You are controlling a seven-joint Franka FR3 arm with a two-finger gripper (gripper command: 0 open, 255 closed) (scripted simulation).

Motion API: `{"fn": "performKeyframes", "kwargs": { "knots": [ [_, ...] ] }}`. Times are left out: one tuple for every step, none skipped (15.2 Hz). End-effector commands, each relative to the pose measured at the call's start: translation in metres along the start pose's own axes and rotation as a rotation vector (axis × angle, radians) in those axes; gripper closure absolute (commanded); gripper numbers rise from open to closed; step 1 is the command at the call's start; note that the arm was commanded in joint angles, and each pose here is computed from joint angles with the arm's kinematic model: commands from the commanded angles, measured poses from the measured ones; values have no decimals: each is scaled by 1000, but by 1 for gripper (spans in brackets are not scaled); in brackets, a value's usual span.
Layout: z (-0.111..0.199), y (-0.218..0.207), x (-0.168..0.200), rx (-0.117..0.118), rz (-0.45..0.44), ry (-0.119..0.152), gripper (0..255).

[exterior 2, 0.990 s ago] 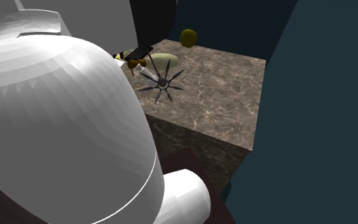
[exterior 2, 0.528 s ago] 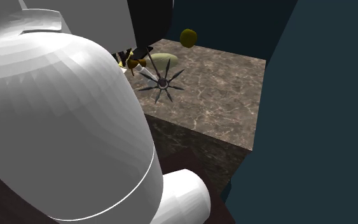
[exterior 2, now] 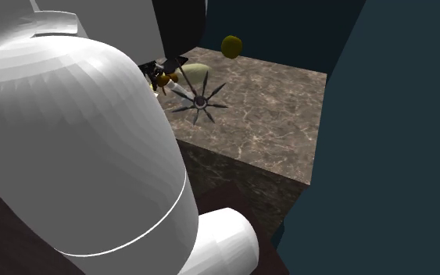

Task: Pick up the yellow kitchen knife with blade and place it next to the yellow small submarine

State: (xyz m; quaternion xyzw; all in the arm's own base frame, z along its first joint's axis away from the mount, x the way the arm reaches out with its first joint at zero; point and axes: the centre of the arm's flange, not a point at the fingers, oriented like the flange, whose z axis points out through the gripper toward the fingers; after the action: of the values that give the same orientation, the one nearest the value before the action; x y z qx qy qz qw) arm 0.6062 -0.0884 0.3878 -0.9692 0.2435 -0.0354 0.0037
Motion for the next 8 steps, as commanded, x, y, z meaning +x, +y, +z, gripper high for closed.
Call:
{"fn": "performKeyframes", "kwargs": {
  "knots": [
    [12,1,-3,-2,1,-3,255],
    [17,1,-3,-2,1,-3,255],
    [23,2,-4,-2,1,-3,255],
    [28,2,-4,-2,1,-3,255],
    [33,2,-4,-2,1,-3,255],
    [35,2,-5,-2,1,-3,255],
    [35,2,-5,-2,1,-3,255],
    [35,2,-5,-2,1,-3,255]
  ]
}}
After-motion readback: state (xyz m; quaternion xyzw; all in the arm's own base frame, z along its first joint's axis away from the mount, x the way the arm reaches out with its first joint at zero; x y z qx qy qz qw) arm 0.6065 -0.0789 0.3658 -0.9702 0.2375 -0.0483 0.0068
